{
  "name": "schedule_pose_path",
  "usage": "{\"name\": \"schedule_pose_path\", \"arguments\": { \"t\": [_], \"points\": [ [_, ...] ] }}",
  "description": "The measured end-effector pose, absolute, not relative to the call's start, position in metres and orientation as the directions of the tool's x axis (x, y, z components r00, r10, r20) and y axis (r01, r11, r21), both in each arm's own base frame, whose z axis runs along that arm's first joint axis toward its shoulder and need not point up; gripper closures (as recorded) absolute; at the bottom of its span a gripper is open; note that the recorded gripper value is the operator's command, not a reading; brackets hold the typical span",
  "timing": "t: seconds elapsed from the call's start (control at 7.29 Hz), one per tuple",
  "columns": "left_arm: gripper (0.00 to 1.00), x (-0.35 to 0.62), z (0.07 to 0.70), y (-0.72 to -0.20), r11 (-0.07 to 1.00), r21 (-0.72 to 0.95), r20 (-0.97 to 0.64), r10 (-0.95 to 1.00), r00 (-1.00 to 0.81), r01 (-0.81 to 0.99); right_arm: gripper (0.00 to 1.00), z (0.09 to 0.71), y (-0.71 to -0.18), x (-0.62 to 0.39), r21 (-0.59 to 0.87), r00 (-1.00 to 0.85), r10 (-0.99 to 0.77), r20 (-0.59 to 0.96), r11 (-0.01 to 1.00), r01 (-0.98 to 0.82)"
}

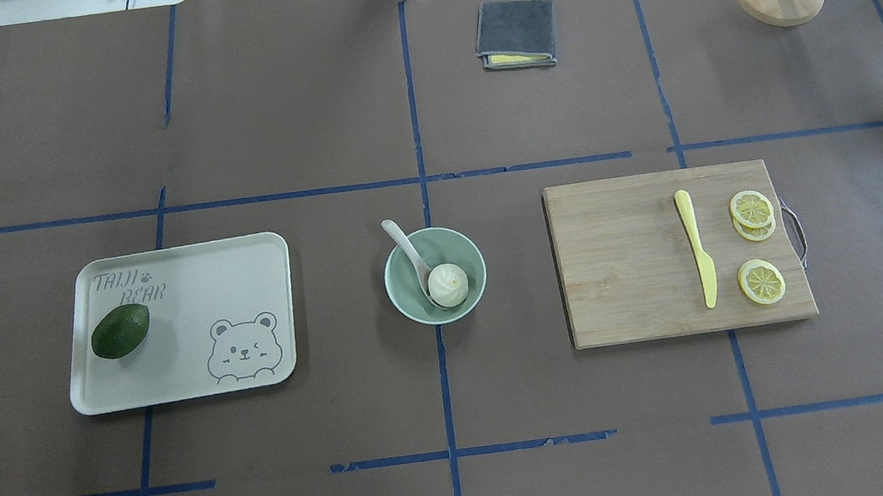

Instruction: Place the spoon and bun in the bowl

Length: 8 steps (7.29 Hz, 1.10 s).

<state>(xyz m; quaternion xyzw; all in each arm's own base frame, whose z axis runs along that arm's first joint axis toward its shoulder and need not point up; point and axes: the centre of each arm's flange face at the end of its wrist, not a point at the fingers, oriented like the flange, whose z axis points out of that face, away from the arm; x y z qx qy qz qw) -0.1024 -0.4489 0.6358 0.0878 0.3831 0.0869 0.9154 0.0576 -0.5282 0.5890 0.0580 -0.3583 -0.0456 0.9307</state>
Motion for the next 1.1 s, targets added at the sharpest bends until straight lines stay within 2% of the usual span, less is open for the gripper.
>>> {"name": "schedule_pose_path", "arguments": {
  "t": [1.1],
  "points": [
    [0.00, -0.1020, 0.6361, -0.4489, 0.969, 0.228, -0.686, 0.227, 0.692, -0.093, 0.00, 0.5935, -0.5247, 0.0572, 0.130, 0.736, -0.120, 0.666, 0.991, 0.043]
  ]
}}
